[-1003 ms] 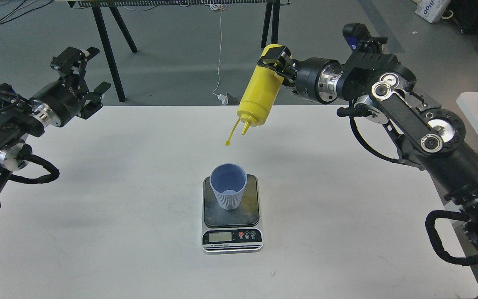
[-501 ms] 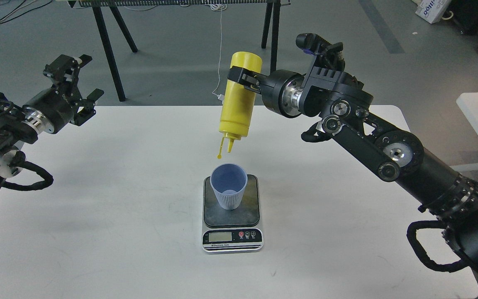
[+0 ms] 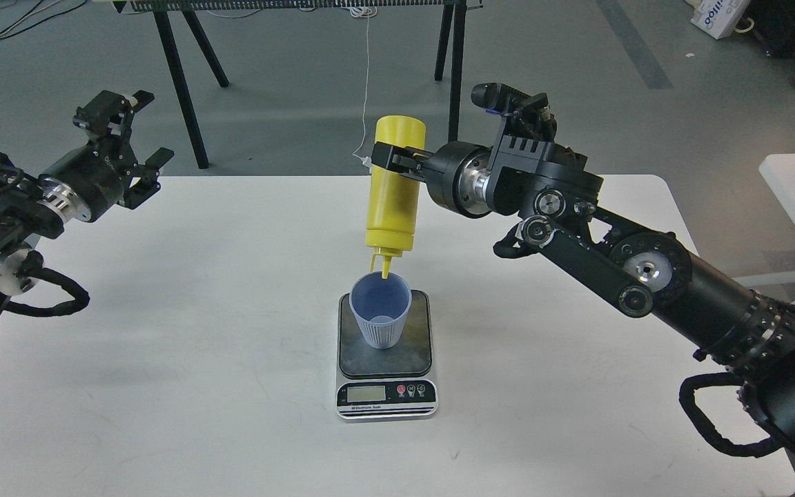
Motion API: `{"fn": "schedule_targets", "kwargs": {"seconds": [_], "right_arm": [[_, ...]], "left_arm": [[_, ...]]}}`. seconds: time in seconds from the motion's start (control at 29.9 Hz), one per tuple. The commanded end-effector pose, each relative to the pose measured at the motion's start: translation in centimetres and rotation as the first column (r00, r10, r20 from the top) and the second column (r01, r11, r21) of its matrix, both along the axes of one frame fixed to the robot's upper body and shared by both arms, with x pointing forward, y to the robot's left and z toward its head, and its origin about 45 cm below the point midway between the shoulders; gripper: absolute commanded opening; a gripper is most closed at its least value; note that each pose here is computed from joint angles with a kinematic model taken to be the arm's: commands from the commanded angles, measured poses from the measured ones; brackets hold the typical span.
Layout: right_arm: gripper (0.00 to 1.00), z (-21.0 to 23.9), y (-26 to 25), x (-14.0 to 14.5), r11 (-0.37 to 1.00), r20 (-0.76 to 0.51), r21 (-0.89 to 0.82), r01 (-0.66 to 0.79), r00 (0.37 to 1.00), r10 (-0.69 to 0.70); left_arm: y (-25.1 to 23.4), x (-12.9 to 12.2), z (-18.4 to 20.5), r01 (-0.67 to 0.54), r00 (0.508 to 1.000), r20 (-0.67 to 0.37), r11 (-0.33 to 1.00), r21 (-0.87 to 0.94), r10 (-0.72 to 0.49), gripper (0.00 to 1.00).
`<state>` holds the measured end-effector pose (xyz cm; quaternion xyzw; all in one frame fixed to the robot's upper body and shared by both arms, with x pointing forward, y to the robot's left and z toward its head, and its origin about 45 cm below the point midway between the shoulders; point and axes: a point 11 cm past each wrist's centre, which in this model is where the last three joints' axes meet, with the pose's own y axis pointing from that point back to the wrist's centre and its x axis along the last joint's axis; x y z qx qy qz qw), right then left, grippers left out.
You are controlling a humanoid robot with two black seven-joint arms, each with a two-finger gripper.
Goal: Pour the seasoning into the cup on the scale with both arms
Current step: 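Raise the yellow bottle and lower it back onto the table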
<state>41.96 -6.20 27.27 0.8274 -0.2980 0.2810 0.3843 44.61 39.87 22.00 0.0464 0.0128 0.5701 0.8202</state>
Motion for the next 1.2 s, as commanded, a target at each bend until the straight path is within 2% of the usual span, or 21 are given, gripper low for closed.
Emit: {"fn": "schedule_targets", "kwargs": {"seconds": [0.0, 0.13, 0.3, 0.4, 0.5, 0.6, 0.67, 0.74, 0.87, 0.94, 1.07, 1.17], "right_arm": [[0.04, -0.1, 0.0, 0.0, 1.0, 0.001, -0.006, 0.001, 1.0, -0.001], [0.04, -0.2, 0.0, 0.1, 1.0, 0.001, 0.004, 0.012, 1.0, -0.012], [0.05, 1.1, -1.1, 1.7, 0.987, 0.019, 0.101, 0.121, 0.992, -0.124], [0.05, 3.3, -2.4, 2.9, 0.951, -0.035, 0.242, 0.19, 0.982, -0.187], [0.05, 5.7, -4.0, 4.1, 0.867, -0.144, 0.422, 0.264, 0.964, -0.223], [0.05, 8.3, -6.8, 5.5, 0.69, -0.311, 0.626, 0.363, 0.928, -0.206], [0.05, 9.5, -11.0, 6.6, 0.48, -0.449, 0.743, 0.466, 0.879, -0.158], [0.05, 9.6, -15.2, 7.1, 0.254, -0.564, 0.788, 0.56, 0.823, -0.065], [0.05, 4.8, -23.2, 6.3, -0.142, -0.71, 0.681, 0.718, 0.695, 0.109], [0.05, 1.9, -26.3, 4.9, -0.264, -0.741, 0.604, 0.752, 0.652, 0.163], [0.05, -6.0, -29.8, 0.1, -0.365, -0.807, 0.466, 0.806, 0.557, 0.199], [0.05, -11.8, -30.4, -4.7, -0.353, -0.84, 0.413, 0.84, 0.5, 0.208]], "left_arm": [[0.0, 0.0, -0.1, 0.0, 1.0, -0.001, 1.0, 0.0, 0.0, 0.99], [-0.1, 0.0, -0.1, 0.001, 1.0, -0.002, 1.0, -0.001, -0.001, 1.0], [-0.2, 0.0, -0.2, 0.005, 1.0, -0.005, 1.0, 0.0, -0.005, 1.0], [-0.4, 0.0, -0.3, 0.01, 1.0, -0.006, 1.0, 0.001, -0.01, 1.0], [-0.4, 0.0, -0.3, 0.01, 1.0, -0.008, 1.0, 0.004, -0.01, 1.0], [-0.3, -0.1, -0.4, 0.011, 1.0, -0.01, 1.0, 0.008, -0.011, 1.0], [-0.2, -0.1, -0.4, 0.012, 1.0, -0.012, 1.0, 0.013, -0.011, 1.0], [-0.2, -0.2, -0.4, 0.013, 1.0, -0.014, 1.0, 0.019, -0.013, 1.0], [-0.2, -0.2, -0.6, 0.015, 1.0, -0.018, 1.0, 0.026, -0.015, 1.0], [-0.2, -0.3, -0.6, 0.018, 1.0, -0.019, 0.999, 0.03, -0.017, 1.0], [-0.2, -0.3, -0.6, 0.019, 1.0, -0.02, 0.999, 0.032, -0.018, 1.0], [-0.3, -0.2, -0.7, 0.022, 1.0, -0.021, 0.999, 0.032, -0.021, 0.99]]}}
